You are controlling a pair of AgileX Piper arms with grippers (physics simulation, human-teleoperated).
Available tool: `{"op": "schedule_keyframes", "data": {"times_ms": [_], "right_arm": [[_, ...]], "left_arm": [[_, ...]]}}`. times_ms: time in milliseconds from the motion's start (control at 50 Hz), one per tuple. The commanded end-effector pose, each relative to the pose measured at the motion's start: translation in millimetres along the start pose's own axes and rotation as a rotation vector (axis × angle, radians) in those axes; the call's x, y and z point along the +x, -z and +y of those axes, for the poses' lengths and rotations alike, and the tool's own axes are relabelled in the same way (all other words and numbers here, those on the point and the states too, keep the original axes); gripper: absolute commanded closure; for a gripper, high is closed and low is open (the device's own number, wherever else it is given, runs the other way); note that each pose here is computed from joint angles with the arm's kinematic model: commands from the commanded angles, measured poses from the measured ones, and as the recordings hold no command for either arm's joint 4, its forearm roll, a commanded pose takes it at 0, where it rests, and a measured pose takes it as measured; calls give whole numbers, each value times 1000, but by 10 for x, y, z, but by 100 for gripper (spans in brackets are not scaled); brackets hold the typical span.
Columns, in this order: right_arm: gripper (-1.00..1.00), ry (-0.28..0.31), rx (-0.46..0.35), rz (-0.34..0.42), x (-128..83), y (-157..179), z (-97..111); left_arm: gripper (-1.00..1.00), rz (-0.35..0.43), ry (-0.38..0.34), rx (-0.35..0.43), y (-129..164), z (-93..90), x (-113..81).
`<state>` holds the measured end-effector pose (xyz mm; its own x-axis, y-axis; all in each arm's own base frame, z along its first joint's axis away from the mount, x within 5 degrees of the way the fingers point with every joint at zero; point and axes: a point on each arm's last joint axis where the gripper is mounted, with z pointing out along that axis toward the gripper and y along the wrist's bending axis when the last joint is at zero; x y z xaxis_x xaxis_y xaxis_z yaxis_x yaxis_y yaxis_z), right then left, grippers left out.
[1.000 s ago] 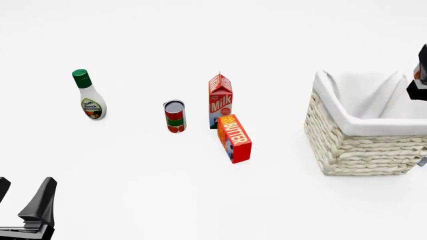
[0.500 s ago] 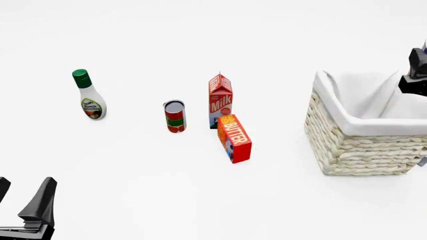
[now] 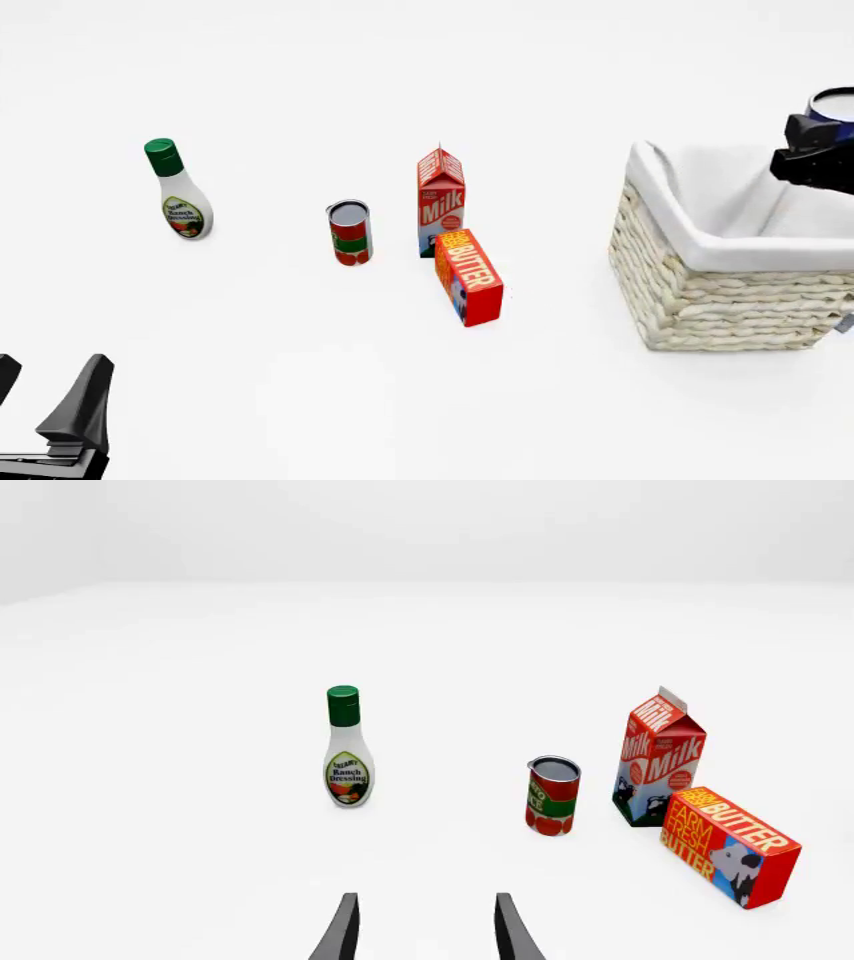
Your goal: Pick the alphabet soup and place it in the basket.
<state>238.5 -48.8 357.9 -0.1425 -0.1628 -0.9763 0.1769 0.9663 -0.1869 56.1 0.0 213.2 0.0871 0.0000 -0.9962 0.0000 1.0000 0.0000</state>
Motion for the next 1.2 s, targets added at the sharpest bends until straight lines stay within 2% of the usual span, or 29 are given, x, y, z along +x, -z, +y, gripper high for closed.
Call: {"op": "schedule_keyframes", "data": {"times_ms": [20,100,220,660,960,1200], "right_arm": [[100,5,-13,52,18,-154,10],[100,27,-33,89,115,-234,61],[100,45,-43,112,149,-303,81],[100,99,-44,160,93,-499,32],[100,142,-64,219,238,-746,65],[100,151,-67,257,398,-870,67]], "left_arm": [[-100,0,0,0,0,0,0],[-100,0,0,0,0,0,0],[-100,0,0,0,0,0,0],[-100,0,0,0,0,0,0],[-100,0,0,0,0,0,0],[-100,0,0,0,0,0,0]]}}
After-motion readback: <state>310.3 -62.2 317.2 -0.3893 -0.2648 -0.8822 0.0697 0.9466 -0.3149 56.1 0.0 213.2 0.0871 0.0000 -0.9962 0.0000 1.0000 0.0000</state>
